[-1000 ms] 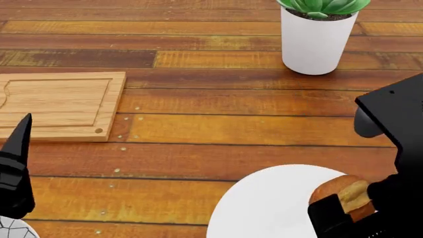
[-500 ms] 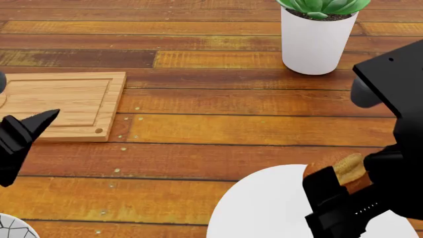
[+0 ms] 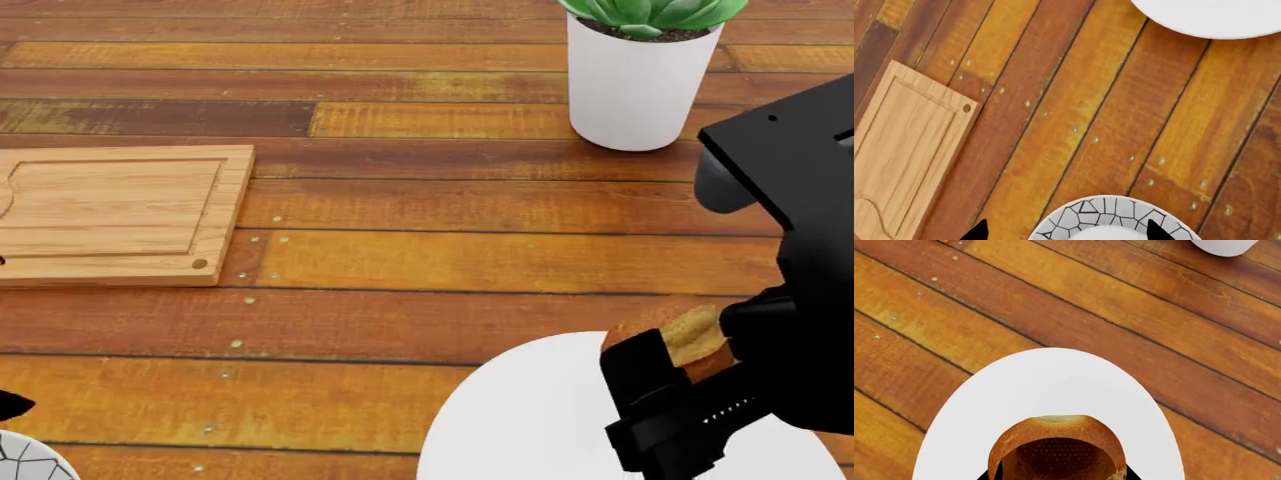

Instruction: Place all breads on the cutting board.

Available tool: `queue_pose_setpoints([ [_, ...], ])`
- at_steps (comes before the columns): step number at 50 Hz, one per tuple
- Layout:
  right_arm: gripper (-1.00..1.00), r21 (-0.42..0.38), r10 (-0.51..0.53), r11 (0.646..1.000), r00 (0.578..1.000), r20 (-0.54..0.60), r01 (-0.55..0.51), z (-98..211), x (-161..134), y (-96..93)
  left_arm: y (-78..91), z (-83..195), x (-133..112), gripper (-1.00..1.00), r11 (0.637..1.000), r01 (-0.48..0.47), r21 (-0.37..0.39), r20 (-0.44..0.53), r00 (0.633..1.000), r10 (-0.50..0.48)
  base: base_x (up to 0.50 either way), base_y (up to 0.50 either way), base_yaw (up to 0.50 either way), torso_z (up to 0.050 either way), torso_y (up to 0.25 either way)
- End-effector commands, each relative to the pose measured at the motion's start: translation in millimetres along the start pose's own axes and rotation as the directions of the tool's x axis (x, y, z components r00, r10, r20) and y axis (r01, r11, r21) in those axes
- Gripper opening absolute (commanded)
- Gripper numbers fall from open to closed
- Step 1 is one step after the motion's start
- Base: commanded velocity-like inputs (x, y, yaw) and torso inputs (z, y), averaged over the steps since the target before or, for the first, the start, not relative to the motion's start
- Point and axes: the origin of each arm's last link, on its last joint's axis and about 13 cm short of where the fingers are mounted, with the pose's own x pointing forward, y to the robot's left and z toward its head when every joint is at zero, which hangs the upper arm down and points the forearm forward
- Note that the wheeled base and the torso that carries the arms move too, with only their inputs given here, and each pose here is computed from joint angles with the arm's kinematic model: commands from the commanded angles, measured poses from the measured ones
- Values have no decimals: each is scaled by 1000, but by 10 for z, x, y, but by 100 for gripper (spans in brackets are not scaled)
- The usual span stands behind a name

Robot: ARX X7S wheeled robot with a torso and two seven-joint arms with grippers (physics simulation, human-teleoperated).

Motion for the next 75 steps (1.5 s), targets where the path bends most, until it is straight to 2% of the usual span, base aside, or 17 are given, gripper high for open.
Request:
queue_pose_setpoints([
  [1, -100, 5, -1, 1000, 1000, 0, 1, 11, 27, -14, -32, -122, -33, 100, 993, 116, 18, -209, 972, -109, 0, 0, 0, 0, 0],
  [9, -100, -5, 2, 1000, 1000, 5, -2, 30, 7, 2, -95, -192, -15, 100, 987, 160, 27, -208, 966, -151, 0, 0, 0, 0, 0],
  [22, -100, 1, -3, 1000, 1000, -11, 3, -45, 87, -18, -182, -331, 212, 100, 979, 203, 11, -214, 957, -196, 0, 0, 0, 0, 0],
  [30, -100, 9, -11, 1000, 1000, -13, 11, -44, 135, -35, -231, -489, 354, 100, 978, 208, -23, -292, 934, -206, 0, 0, 0, 0, 0],
  [37, -100, 10, -8, 1000, 1000, -8, 8, -23, 148, -36, -275, -583, 418, 100, 975, 220, -39, -305, 926, -222, 0, 0, 0, 0, 0],
  [40, -100, 12, -6, 1000, 1000, -8, 6, -35, 156, -44, -272, -626, 449, 100, 977, 208, -50, -331, 919, -213, 0, 0, 0, 0, 0],
  [45, -100, 11, -5, 1000, 1000, -18, 5, -57, 198, -50, -253, -622, 471, 100, 977, 206, -60, -317, 924, -215, 0, 0, 0, 0, 0],
  [62, -100, 22, -3, 1000, 1000, -16, 3, -81, 198, -62, -295, -769, 694, 100, 967, 236, -101, -393, 883, -257, 0, 0, 0, 0, 0],
  [75, -100, 26, 4, 1000, 1000, -11, -4, -91, 220, -65, -282, -781, 682, 100, 969, 218, -121, -408, 879, -248, 0, 0, 0, 0, 0],
])
